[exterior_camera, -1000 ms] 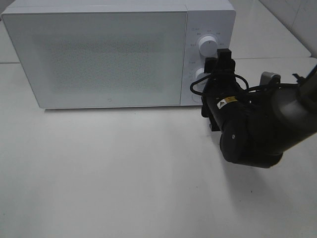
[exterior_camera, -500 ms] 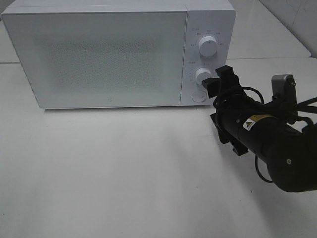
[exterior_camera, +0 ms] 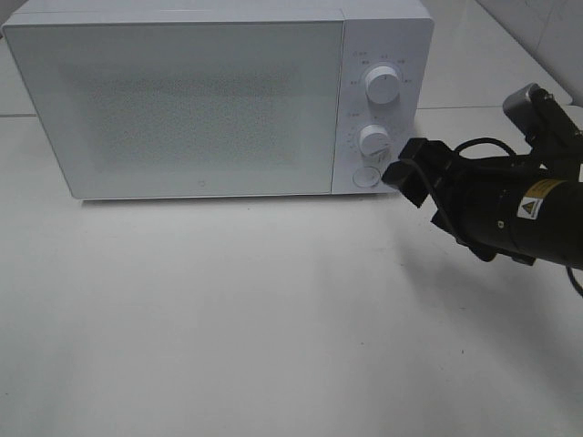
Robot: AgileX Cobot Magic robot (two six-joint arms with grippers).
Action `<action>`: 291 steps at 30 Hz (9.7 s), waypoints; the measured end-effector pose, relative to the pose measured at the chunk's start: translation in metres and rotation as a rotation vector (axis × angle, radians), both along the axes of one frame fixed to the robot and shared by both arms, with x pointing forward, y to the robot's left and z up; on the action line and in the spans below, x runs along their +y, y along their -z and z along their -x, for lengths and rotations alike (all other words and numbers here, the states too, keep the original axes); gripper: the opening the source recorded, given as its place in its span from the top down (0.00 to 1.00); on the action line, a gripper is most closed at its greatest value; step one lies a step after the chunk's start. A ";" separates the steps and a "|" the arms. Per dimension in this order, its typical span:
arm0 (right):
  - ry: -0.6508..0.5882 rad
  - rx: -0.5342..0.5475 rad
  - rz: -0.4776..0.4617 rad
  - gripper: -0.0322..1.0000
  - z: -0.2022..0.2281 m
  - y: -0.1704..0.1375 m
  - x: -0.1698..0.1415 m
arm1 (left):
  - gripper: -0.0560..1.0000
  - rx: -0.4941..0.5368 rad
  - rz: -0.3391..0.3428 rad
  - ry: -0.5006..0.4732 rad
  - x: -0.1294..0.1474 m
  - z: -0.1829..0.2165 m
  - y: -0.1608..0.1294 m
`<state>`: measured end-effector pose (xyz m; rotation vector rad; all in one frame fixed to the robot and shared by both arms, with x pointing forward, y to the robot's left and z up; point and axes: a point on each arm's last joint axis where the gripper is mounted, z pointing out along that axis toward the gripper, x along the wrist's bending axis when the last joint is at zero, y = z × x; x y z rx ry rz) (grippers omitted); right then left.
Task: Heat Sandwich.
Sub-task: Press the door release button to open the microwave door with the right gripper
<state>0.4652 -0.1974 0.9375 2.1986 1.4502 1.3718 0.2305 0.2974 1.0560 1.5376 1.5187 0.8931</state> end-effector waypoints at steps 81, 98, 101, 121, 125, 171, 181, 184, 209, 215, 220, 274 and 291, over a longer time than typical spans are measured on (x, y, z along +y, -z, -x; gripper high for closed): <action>-0.063 -0.217 0.641 0.23 0.234 -0.110 -0.110 | 0.04 0.000 0.000 0.000 0.000 0.000 0.000; -0.046 -0.294 0.631 0.23 0.226 -0.125 -0.108 | 0.04 0.000 0.000 0.000 0.000 0.000 0.000; -0.037 -0.328 0.624 0.23 0.213 -0.132 -0.106 | 0.04 0.000 0.000 0.000 0.000 0.000 0.000; -0.049 -0.401 0.606 0.23 0.138 -0.115 -0.093 | 0.04 0.000 0.000 0.000 0.000 0.000 0.000; -0.051 -0.423 0.590 0.23 0.120 -0.106 -0.090 | 0.04 0.000 0.000 0.000 0.000 0.000 0.000; -0.070 -0.446 0.643 0.23 0.011 0.034 0.001 | 0.04 0.000 0.000 0.000 0.000 0.000 0.000; -0.080 -0.405 0.656 0.23 0.024 0.047 0.018 | 0.04 0.000 0.000 0.000 0.000 0.000 0.000; -0.077 -0.404 0.651 0.23 0.024 0.047 0.019 | 0.04 0.000 0.000 0.000 0.000 0.000 0.000; 0.512 -0.152 -0.447 0.32 0.024 0.047 0.019 | 0.04 0.000 0.000 0.000 0.000 0.000 0.000; 0.605 -0.101 -0.636 0.47 0.024 0.047 0.019 | 0.04 0.000 0.000 0.000 0.000 0.000 0.000; 0.628 -0.087 -0.684 0.69 0.024 0.047 0.019 | 0.04 0.000 0.000 0.000 0.000 0.000 0.000; 0.652 0.000 -0.727 0.95 -0.032 0.068 0.053 | 0.04 0.000 0.000 0.000 0.000 0.000 0.000; 0.670 0.038 -0.731 0.95 -0.076 0.069 0.047 | 0.04 0.000 0.000 0.000 0.000 0.000 0.000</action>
